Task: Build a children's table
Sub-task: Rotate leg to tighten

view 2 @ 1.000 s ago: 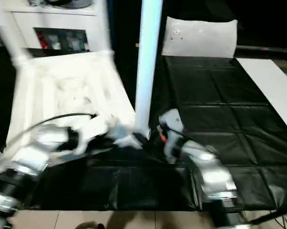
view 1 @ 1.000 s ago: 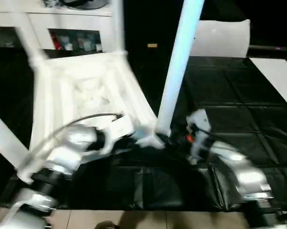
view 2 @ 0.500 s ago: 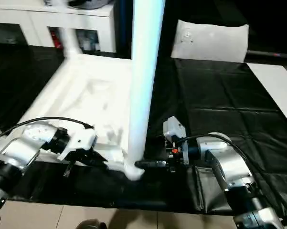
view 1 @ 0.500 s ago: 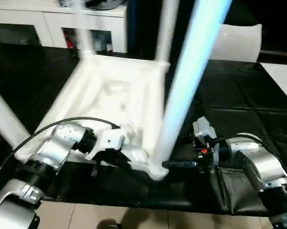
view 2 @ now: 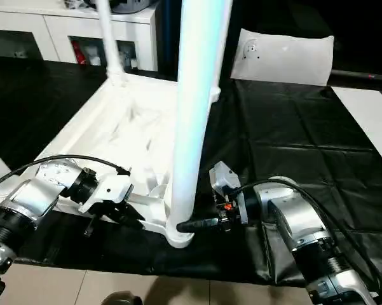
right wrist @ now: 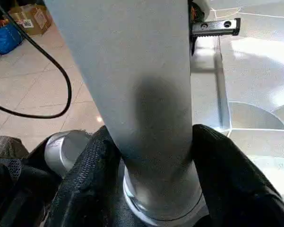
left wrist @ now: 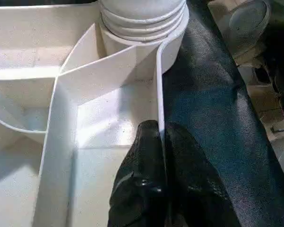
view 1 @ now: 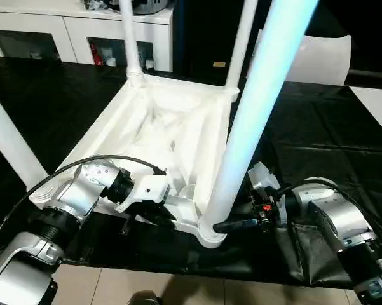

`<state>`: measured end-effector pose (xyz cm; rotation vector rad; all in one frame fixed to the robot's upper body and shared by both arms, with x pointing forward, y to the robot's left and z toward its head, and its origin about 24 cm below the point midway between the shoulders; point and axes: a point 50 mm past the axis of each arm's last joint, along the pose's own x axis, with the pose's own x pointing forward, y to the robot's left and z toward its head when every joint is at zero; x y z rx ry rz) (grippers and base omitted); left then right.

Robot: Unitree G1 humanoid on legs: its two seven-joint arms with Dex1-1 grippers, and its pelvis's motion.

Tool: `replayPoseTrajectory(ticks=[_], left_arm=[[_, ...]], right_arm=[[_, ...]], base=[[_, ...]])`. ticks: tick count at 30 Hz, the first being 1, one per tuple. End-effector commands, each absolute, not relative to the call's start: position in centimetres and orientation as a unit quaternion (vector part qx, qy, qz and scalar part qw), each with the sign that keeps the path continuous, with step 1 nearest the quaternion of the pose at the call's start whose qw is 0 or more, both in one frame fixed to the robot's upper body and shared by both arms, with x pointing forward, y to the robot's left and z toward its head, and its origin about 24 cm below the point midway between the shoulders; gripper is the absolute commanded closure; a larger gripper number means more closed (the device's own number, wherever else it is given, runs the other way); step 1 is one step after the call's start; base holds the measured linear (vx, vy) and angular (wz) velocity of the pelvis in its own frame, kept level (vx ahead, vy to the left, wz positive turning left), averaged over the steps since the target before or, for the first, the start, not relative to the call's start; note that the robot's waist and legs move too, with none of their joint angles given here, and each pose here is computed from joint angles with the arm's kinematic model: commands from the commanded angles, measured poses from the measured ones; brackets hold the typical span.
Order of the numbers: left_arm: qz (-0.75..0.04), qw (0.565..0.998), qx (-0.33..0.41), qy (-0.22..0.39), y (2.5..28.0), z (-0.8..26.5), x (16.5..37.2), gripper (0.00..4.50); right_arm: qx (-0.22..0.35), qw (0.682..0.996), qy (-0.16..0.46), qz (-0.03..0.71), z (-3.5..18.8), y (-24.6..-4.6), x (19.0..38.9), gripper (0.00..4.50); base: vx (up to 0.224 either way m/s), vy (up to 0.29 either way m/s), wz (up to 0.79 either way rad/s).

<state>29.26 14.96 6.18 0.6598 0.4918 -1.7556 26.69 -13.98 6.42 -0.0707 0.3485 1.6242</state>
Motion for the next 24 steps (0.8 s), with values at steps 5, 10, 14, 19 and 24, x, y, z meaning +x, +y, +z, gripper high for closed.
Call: replayPoseTrajectory(ticks=[5, 10, 14, 19, 24], left_arm=[[-0.738, 0.578, 0.275, 0.211, 14.4, 5.9, 29.4, 4.50], [-0.689, 0.650, 0.245, 0.205, 14.5, 5.6, 29.9, 4.50], [-0.606, 0.739, 0.201, 0.216, 14.2, 5.1, 30.7, 4.50], [-0.557, 0.782, 0.179, 0.215, 12.7, 5.3, 31.2, 4.50], [-0.509, 0.818, 0.175, 0.204, 10.3, 5.4, 31.8, 4.50]], right_arm=[[0.009, 0.680, 0.164, 0.715, 6.0, -13.3, 26.1, 2.53], [0.029, 0.739, 0.149, 0.656, 5.3, -12.1, 26.2, 2.54], [0.051, 0.816, 0.162, 0.553, 3.9, -10.1, 27.1, 2.54], [0.067, 0.863, 0.173, 0.470, 3.2, -8.2, 28.2, 2.55], [0.081, 0.908, 0.187, 0.366, 2.9, -6.7, 29.6, 2.55]], base=[[0.000, 0.000, 0.00], [0.000, 0.000, 0.00], [0.000, 0.000, 0.00], [0.000, 0.000, 0.00], [0.000, 0.000, 0.00]])
